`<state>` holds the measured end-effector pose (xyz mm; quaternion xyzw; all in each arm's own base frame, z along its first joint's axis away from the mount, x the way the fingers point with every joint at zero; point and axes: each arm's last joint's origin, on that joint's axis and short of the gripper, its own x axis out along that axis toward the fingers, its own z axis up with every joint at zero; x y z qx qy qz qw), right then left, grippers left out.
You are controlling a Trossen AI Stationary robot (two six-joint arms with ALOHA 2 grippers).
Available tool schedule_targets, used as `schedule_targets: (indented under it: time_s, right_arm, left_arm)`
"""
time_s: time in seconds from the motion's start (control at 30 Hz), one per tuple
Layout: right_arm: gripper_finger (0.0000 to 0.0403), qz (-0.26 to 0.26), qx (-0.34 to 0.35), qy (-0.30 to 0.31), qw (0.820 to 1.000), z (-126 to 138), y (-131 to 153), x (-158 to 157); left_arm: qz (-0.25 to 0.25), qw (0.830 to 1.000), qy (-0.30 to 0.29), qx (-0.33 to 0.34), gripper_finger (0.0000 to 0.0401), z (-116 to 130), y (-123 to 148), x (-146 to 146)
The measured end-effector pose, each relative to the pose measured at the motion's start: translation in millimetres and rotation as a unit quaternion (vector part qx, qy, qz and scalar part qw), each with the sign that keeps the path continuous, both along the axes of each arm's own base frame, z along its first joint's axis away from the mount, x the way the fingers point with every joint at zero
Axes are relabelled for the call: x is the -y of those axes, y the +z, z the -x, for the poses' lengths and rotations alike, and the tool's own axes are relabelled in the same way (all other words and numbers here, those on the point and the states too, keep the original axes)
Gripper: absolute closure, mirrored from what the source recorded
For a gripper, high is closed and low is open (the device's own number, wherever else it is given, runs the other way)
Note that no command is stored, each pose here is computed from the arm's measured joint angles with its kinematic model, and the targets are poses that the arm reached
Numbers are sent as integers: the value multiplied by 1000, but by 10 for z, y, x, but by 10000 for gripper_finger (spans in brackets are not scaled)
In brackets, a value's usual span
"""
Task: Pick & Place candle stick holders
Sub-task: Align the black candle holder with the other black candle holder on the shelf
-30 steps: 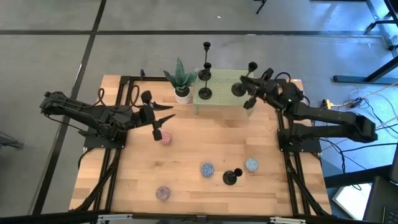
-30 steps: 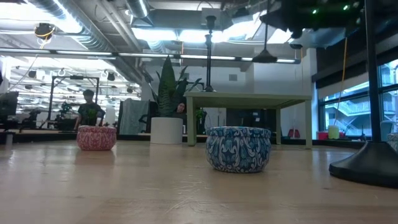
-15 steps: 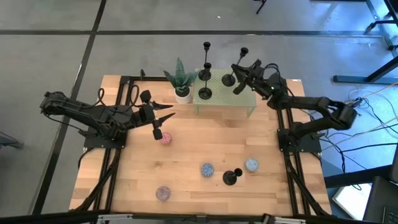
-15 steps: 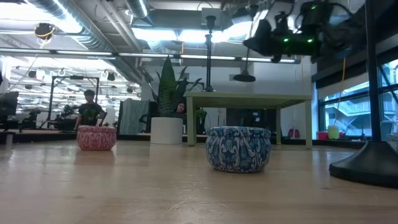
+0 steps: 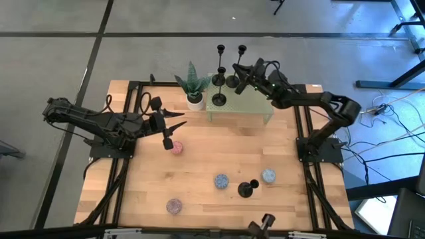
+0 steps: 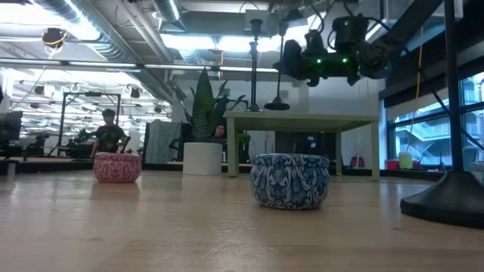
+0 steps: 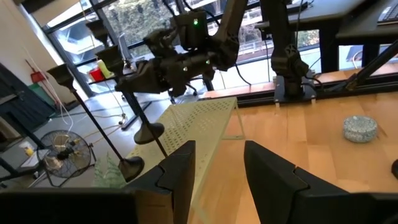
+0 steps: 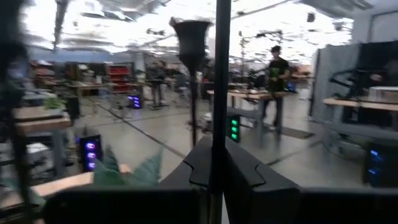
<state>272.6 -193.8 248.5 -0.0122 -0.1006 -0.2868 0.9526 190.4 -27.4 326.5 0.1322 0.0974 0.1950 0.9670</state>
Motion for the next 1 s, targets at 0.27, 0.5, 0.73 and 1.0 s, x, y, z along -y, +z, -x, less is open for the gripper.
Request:
schedule_targets:
  time_s: [0.27,0.5,0.73,1.0]
  right_arm:
    - [382,-16,-17,-22,999,11,-166,134]
    - [382,-17,-29,-28,999,6,-240,175]
    - [381,-12,-39,-31,999,1,-277,190]
    - [351,4,-53,-34,998,2,-283,192]
  left_arm:
    - [3,1000,0,1,269,0,-1,0]
    - [21,1000,2,9,271,0,-1,1]
    - [24,1000,2,10,271,0,-1,1]
    - [24,1000,2,10,271,0,-1,1]
